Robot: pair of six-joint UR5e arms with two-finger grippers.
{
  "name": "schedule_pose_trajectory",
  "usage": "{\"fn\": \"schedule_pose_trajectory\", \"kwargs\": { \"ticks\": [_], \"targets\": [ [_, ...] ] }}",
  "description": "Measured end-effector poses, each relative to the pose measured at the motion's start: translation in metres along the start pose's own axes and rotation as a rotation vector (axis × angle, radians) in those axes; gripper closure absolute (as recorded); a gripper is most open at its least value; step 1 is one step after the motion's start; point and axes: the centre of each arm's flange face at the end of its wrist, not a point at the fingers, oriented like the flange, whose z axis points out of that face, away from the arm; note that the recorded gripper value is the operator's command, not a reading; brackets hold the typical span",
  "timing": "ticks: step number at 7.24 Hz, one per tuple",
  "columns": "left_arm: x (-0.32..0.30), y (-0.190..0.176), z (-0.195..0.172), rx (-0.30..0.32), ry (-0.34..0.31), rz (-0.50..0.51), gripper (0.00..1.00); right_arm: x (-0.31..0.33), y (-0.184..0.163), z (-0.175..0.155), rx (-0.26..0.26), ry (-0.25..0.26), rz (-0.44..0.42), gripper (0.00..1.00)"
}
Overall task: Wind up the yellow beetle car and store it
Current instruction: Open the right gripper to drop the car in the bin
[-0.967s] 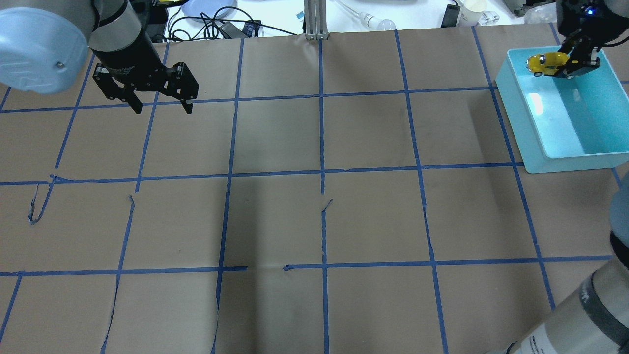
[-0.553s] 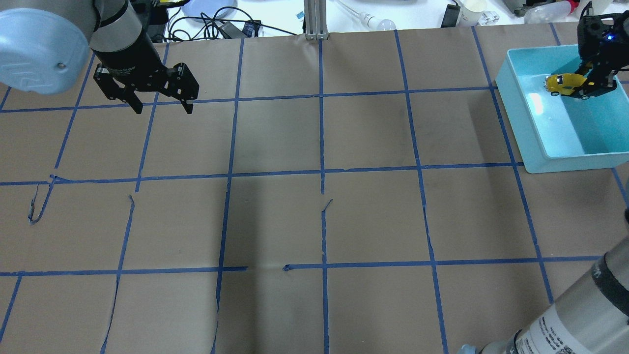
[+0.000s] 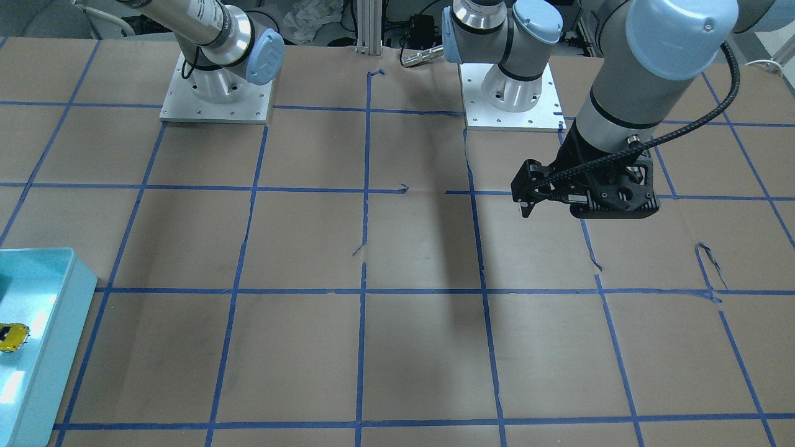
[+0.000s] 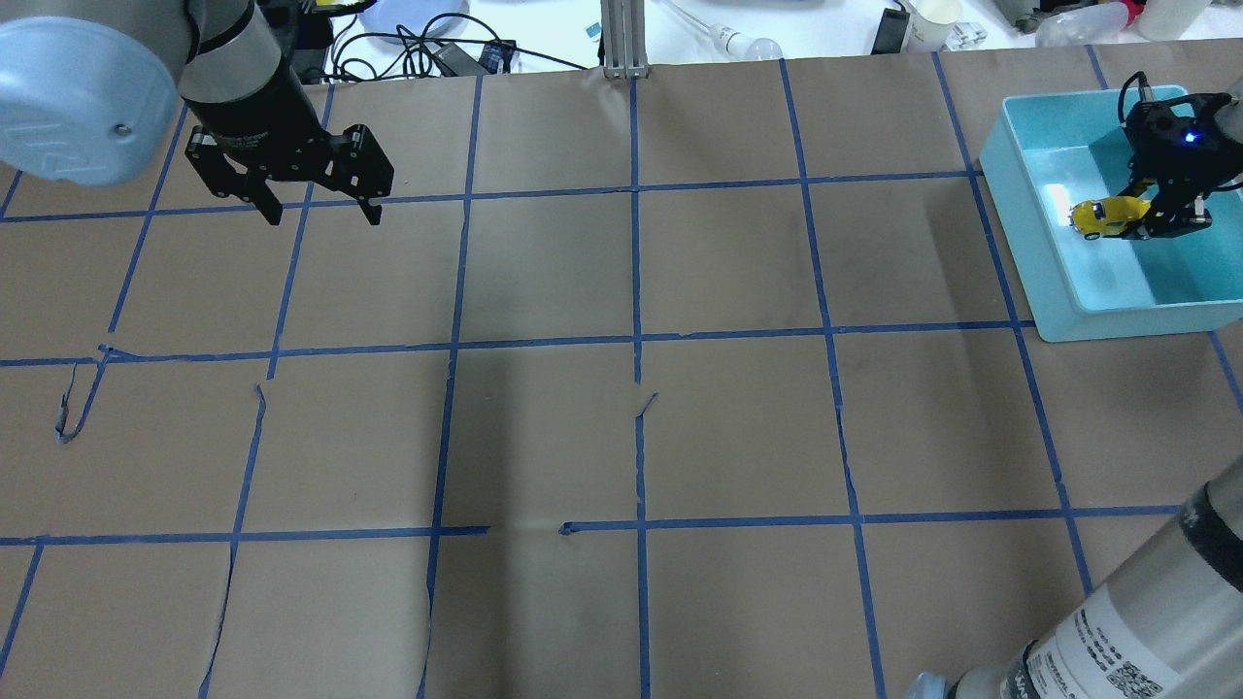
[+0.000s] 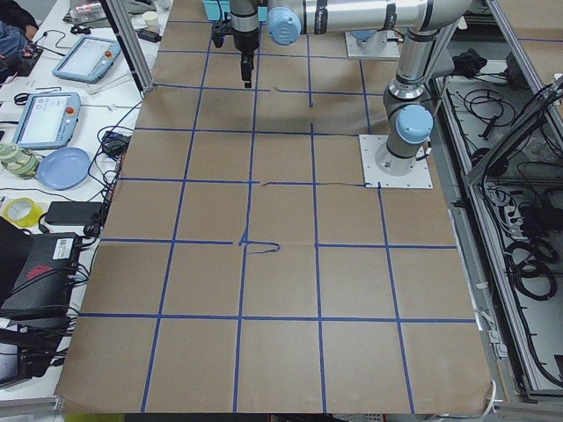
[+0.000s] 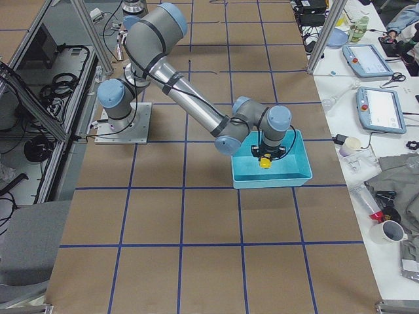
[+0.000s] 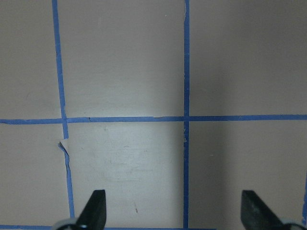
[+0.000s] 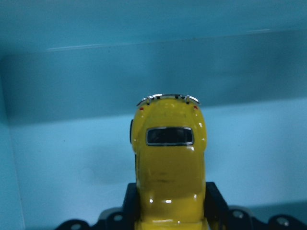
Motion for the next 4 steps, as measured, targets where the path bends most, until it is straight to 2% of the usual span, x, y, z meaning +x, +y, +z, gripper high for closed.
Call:
{"fn": "schedule_pose_trajectory", "kwargs": {
  "ticks": [1, 3, 4],
  "targets": [
    [0.000, 0.000, 0.000, 0.000, 0.000, 0.001, 0.00, -0.003, 0.000, 0.005, 0.003, -0.004, -0.015, 0.01],
    [0.000, 0.000, 0.000, 0.001, 0.000, 0.001, 0.00, -0.004, 0.000, 0.002, 0.001, 0.000, -0.017, 0.00],
    [0.000, 0.000, 0.000, 0.002, 0.000, 0.001, 0.00, -0.004, -0.001, -0.013, -0.014, 0.017, -0.012, 0.00]
  ]
}}
